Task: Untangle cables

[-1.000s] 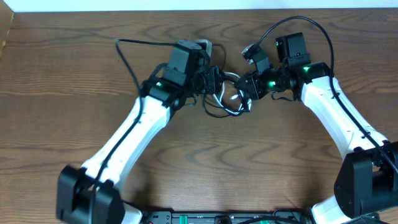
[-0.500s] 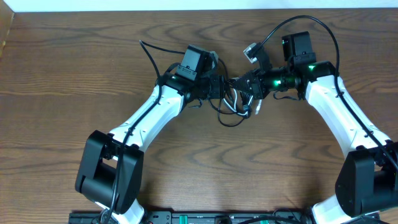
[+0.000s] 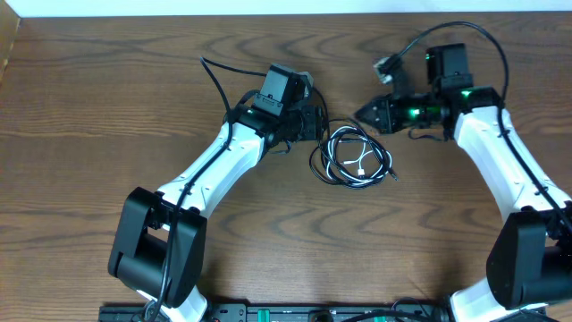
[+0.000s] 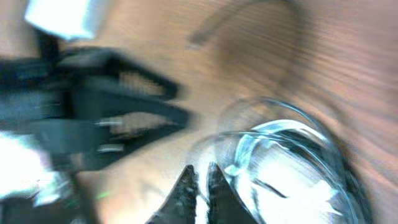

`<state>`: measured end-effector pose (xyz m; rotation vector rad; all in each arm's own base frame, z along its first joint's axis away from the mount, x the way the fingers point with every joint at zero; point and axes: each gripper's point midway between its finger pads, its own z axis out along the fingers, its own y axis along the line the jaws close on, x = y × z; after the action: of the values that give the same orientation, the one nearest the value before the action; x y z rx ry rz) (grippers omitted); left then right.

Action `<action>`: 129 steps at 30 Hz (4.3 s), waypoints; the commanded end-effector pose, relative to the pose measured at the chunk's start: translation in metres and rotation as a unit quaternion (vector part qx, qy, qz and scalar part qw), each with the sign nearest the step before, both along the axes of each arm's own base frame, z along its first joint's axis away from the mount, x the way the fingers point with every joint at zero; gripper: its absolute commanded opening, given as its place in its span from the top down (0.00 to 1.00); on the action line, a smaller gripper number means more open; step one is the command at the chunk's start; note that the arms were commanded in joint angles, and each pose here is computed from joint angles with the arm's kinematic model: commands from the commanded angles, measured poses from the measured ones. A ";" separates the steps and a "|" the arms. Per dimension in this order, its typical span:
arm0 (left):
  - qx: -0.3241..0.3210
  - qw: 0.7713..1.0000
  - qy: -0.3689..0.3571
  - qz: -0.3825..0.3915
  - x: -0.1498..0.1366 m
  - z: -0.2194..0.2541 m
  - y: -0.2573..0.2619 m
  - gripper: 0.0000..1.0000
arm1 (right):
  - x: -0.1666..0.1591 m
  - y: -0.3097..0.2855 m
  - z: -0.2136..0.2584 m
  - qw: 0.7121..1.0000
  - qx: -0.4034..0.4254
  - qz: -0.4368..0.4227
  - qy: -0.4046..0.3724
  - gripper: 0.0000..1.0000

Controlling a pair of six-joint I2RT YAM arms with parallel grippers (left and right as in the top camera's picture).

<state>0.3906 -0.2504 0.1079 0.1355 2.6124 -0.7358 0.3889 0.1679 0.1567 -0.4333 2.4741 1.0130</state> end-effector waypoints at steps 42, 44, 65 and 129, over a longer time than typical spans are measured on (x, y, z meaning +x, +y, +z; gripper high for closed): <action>0.023 0.999 0.024 -0.002 -0.009 -0.014 0.008 0.46 | -0.017 -0.070 -0.176 0.938 -0.318 -0.031 0.134 0.99; 0.023 0.999 0.024 -0.002 -0.009 -0.014 0.008 0.46 | -0.014 -0.066 -0.171 0.941 -0.310 -0.031 0.129 0.99; -0.087 0.993 0.030 -0.072 -0.020 0.011 -0.030 0.46 | -0.027 0.034 0.012 0.988 0.075 0.131 -0.023 0.99; -0.107 0.992 0.057 0.020 0.001 -0.007 -0.040 0.60 | 0.051 -0.031 0.066 0.985 0.146 -0.092 -0.020 0.99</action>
<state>0.3917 -0.2913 0.0921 -0.1103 2.6358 -1.0311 0.4286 0.1515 0.2387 -0.1421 2.1781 1.4899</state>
